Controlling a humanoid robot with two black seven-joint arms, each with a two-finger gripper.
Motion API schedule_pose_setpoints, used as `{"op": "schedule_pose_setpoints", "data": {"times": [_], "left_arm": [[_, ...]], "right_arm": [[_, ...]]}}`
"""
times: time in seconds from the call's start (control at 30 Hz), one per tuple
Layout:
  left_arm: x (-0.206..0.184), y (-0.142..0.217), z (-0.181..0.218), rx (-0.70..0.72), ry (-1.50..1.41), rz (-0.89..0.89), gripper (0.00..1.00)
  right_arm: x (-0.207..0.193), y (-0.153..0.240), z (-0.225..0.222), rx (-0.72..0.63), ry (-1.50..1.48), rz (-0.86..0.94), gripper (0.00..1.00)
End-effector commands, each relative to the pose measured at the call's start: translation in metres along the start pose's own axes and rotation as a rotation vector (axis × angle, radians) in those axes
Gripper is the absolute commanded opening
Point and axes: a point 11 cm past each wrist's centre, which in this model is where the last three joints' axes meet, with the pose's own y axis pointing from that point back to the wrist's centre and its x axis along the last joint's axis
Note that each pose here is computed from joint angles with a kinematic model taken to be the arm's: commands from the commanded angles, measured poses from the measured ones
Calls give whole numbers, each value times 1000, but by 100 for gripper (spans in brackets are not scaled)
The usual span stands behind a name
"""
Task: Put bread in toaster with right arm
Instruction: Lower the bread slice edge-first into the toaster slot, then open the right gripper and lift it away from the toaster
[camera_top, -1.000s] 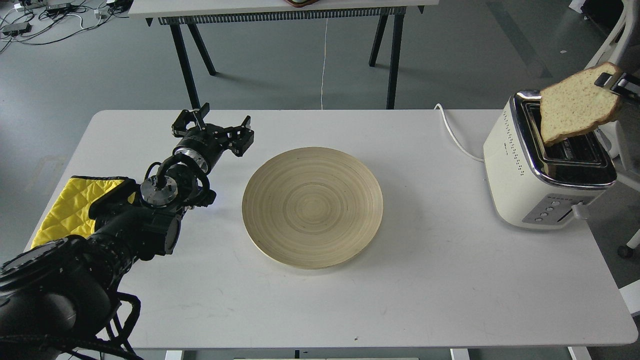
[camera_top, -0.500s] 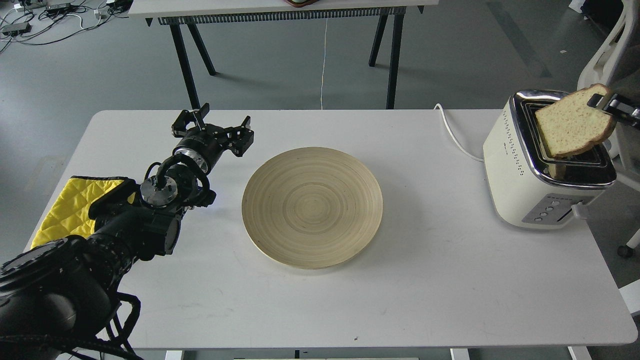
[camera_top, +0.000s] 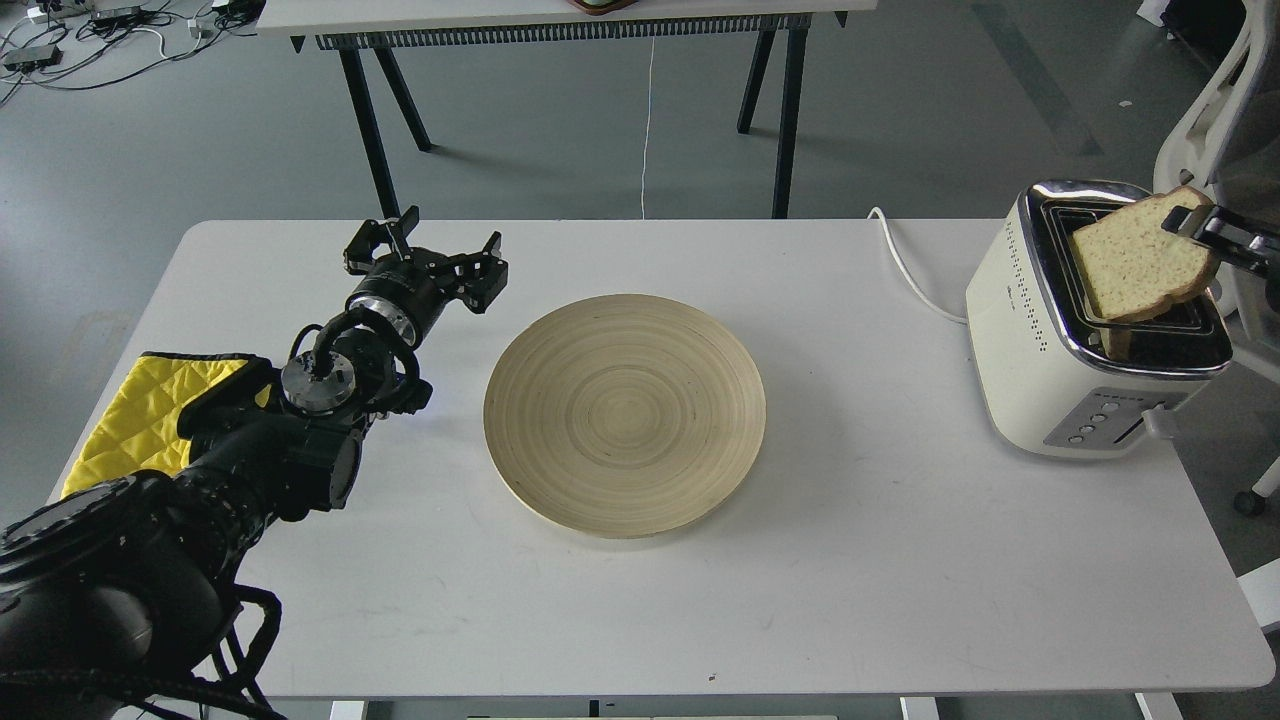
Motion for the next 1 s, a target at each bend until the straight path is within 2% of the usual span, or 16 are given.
{"op": "schedule_pose_setpoints", "data": {"times": [0.0, 0.2, 0.4, 0.5, 0.77, 0.87, 0.97], "left_arm": [[0, 0, 0, 0, 0, 1, 100], [0, 0, 0, 0, 0, 1, 100], [0, 0, 0, 0, -1, -1, 100], [0, 0, 0, 0, -1, -1, 100], [0, 0, 0, 0, 0, 1, 100], [0, 0, 0, 0, 0, 1, 100], [0, 0, -1, 1, 0, -1, 100]], "right_arm": [[-1, -4, -3, 5, 5, -4, 48], [-12, -11, -10, 21, 8, -28, 66], [0, -15, -29, 65, -128, 9, 77], [12, -21, -61, 155, -290, 24, 98], [46, -17, -114, 359, -668, -28, 98], [31, -31, -143, 442, -863, -90, 98], [13, -41, -153, 528, -1059, -111, 98]]}}
